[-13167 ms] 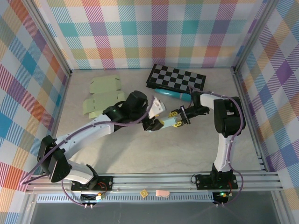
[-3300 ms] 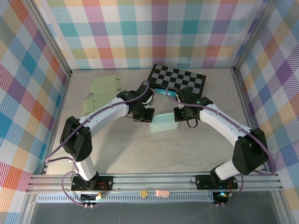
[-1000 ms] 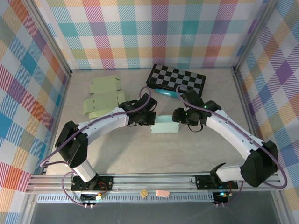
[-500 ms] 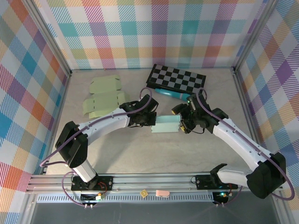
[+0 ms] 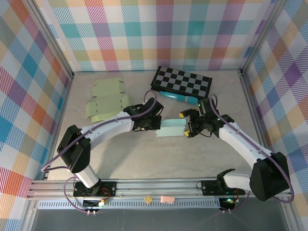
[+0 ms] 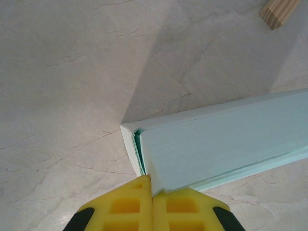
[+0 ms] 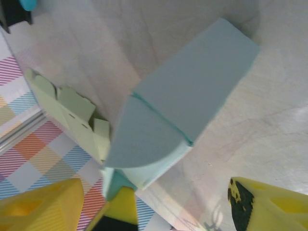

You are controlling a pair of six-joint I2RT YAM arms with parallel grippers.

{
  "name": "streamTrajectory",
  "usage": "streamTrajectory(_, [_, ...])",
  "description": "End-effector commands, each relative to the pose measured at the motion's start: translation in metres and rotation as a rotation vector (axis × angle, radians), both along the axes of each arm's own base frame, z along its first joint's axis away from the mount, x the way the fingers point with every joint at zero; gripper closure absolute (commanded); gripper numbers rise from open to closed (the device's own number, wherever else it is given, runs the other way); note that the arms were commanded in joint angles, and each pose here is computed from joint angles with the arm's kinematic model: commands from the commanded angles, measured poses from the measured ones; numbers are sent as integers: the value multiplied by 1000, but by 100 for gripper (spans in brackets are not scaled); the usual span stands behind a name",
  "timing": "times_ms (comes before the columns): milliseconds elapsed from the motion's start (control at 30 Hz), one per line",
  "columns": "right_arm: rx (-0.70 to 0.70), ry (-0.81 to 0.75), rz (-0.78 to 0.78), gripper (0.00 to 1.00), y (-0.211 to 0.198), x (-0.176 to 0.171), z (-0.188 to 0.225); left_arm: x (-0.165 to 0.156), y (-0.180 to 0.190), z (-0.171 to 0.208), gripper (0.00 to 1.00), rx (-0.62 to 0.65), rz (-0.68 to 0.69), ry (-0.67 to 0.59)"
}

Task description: Fold the paper box

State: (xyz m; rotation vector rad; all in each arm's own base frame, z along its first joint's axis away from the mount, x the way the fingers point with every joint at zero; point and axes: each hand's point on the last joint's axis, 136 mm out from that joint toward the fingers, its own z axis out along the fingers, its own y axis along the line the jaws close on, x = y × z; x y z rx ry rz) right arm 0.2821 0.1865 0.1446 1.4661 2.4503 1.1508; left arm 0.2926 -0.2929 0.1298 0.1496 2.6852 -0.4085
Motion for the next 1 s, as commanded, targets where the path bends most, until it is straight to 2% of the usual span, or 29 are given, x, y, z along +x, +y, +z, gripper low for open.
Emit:
streamTrajectory(0, [40, -52, 35, 24, 5, 7, 2, -17, 4, -14, 96, 60, -11, 71])
streamTrajectory(467, [17, -52, 23, 42, -4, 7, -19, -18, 3, -10, 94, 53, -9, 68])
streamTrajectory(733, [-15, -46, 29, 50, -8, 5, -29, -18, 0, 9, 82, -2, 14, 46])
streamTrajectory(967, [-30, -42, 39, 54, -9, 5, -34, -21, -8, 51, 71, -173, 92, 37])
